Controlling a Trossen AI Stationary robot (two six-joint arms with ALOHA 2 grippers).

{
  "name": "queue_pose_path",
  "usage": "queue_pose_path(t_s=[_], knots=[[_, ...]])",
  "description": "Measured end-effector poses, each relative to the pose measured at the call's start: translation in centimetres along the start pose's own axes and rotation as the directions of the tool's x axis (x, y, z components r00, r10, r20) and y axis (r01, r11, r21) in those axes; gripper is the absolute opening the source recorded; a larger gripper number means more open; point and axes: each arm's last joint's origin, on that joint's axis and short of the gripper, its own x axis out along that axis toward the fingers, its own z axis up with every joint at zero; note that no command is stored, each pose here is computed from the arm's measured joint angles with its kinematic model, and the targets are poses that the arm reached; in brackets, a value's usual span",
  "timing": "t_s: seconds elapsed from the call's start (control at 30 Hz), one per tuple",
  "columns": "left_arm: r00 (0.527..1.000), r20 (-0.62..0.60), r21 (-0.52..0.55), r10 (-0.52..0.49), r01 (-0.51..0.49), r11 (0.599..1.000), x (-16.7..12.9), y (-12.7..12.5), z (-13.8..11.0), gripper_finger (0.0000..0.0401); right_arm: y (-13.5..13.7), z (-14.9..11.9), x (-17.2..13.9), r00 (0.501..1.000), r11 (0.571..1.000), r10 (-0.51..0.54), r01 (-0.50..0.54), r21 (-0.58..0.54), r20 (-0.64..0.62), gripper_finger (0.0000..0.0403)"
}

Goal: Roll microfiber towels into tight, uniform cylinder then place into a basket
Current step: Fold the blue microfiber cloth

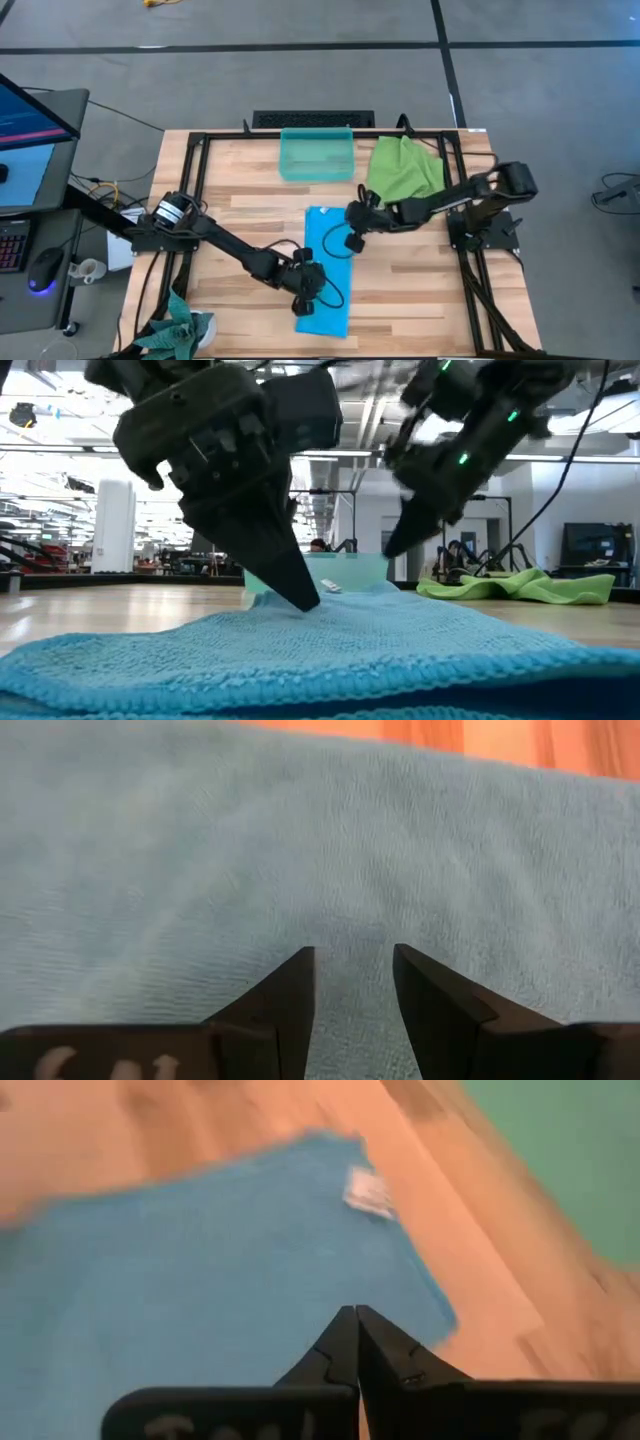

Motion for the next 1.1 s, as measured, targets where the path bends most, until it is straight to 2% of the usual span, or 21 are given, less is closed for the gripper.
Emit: queue_pose_path(t_s=[0.17,0.4,0.57,0.83,0.93,1.1], knots=[[0.995,0.023,0.028,0.092,-0.093,0.995,-1.0,-1.1,1.0,0.0128,2.1,0.0,-3.1,0.996,0.996,0.076,-0.074,-0.059,0.041,0.0023],[0.989,0.081,0.018,0.125,-0.127,0.992,-1.9,-2.1,2.2,0.0128,5.7,-1.6,-5.0,0.981,0.972,0.188,-0.179,-0.155,0.047,0.0027],[0.983,0.084,0.031,0.164,-0.167,0.986,-2.0,-2.0,2.1,0.0128,6.9,-2.5,-4.5,0.978,0.955,0.205,-0.195,-0.221,0.025,0.0023],[0.939,-0.005,0.014,0.343,-0.342,0.939,-2.3,-0.9,0.7,0.0128,6.9,-3.1,-2.1,0.977,0.949,0.21,-0.21,-0.234,-0.026,0.0028],[0.931,-0.034,0.003,0.364,-0.364,0.931,-2.3,-0.5,0.5,0.0128,6.9,-3.6,-0.9,0.967,0.941,0.243,-0.254,-0.225,-0.078,0.0027],[0.93,-0.057,-0.012,0.362,-0.363,0.932,-2.3,-0.2,0.5,0.0128,6.5,-4.1,1.0,0.967,0.948,0.224,-0.244,-0.205,-0.118,0.0023]])
